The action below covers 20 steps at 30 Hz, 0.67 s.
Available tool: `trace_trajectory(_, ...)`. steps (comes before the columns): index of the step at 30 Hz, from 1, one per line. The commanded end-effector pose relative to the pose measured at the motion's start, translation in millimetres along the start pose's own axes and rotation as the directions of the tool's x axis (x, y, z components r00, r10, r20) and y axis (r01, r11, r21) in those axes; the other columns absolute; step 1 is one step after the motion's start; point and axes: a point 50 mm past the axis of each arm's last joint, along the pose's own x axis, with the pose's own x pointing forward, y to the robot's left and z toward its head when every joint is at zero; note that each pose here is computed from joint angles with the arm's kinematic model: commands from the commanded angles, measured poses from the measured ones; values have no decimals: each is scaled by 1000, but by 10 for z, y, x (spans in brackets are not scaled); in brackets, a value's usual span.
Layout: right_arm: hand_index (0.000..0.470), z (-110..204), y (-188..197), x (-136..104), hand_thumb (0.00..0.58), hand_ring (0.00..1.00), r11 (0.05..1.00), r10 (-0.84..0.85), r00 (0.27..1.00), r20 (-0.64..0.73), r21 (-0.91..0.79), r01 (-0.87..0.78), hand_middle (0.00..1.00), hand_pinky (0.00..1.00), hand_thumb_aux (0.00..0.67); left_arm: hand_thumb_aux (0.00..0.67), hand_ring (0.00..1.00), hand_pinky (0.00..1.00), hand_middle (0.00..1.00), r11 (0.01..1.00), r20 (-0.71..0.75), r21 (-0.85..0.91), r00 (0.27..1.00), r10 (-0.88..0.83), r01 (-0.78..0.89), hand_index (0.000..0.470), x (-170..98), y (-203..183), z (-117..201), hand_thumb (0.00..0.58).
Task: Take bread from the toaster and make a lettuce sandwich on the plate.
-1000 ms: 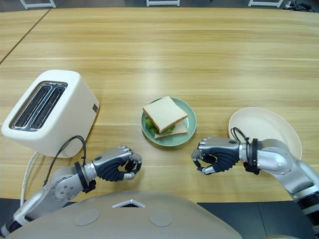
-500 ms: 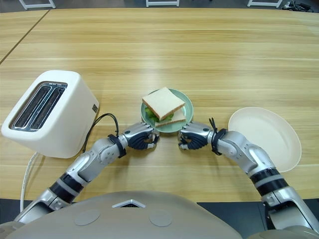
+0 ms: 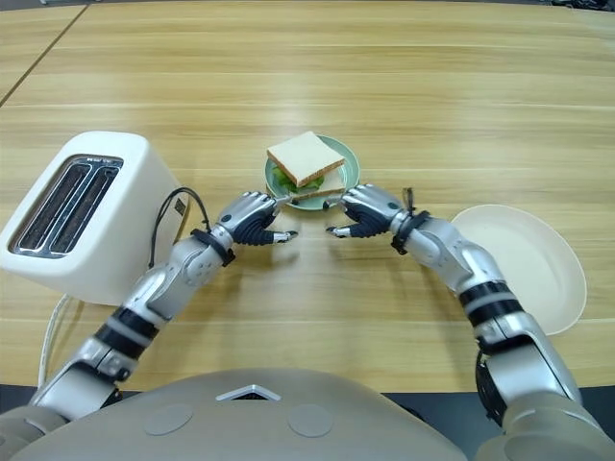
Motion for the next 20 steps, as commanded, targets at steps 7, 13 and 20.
trace_trajectory(7,0,284,10,-273,0,0,708,-273,961,-31,670,223,0,0,0,0,0,0,0,673,-79,-670,932,355,-313,0,-853,291,206,0)
trace_trajectory(13,0,305,4,-250,0,0,638,-291,956,15,748,183,0,0,0,0,0,0,0,614,-73,-734,933,351,-289,0,-908,189,79,0)
trace_trajectory(20,0,294,-8,-290,0,0,621,-303,953,18,762,183,0,0,0,0,0,0,0,618,-42,-744,941,336,-254,0,-897,158,94,0)
